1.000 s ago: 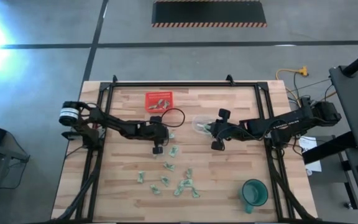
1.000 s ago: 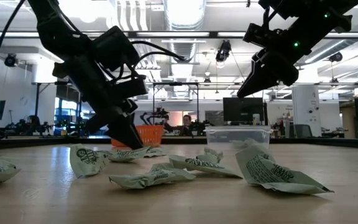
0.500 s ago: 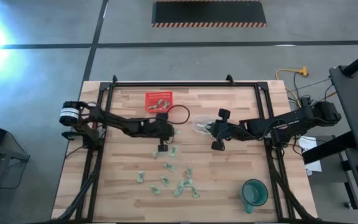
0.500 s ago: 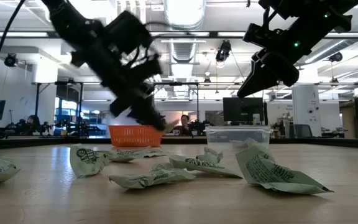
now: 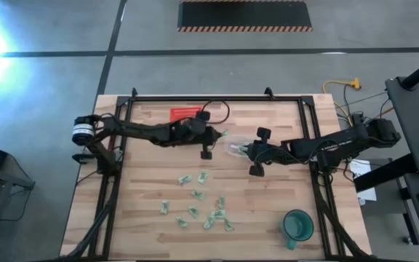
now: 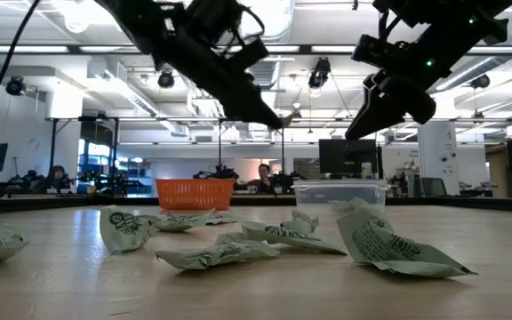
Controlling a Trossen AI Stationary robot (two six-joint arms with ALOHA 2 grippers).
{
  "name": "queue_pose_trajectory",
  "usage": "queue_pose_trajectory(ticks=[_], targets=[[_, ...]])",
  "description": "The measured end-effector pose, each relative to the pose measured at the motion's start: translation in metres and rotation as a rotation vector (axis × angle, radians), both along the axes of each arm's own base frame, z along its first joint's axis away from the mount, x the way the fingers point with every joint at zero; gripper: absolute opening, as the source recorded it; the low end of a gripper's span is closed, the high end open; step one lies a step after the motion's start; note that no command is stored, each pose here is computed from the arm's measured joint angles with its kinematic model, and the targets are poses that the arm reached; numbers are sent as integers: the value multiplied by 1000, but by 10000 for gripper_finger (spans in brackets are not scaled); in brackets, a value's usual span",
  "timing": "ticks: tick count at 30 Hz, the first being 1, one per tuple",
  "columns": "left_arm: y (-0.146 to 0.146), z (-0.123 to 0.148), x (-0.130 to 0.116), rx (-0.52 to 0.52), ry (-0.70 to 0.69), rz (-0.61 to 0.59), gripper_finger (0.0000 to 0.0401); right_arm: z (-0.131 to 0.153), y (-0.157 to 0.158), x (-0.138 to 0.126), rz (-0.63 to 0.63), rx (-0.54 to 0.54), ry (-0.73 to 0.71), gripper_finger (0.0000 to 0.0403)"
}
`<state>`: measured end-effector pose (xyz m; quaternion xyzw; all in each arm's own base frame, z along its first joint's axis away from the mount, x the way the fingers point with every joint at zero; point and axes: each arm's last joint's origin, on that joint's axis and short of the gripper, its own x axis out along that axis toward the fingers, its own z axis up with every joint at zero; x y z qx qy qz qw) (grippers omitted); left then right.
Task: Pick and place items into bin
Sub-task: Put the green stevia packet into the transparent bin
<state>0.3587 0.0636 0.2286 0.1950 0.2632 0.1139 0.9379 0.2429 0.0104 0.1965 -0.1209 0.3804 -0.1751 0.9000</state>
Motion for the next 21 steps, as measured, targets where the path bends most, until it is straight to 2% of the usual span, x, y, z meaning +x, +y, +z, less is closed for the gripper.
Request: queue_pose_trajectory(ticks=[8, 16, 21], targets=[[7, -19, 28, -52, -60, -96, 11, 13, 11, -9, 52, 4, -41, 68], [12, -47, 63, -117, -5, -128, 11, 21, 13, -14, 54, 20, -79, 68], [14, -53, 72, -149, 62, -103, 11, 19, 13, -15, 46, 31, -64, 68]])
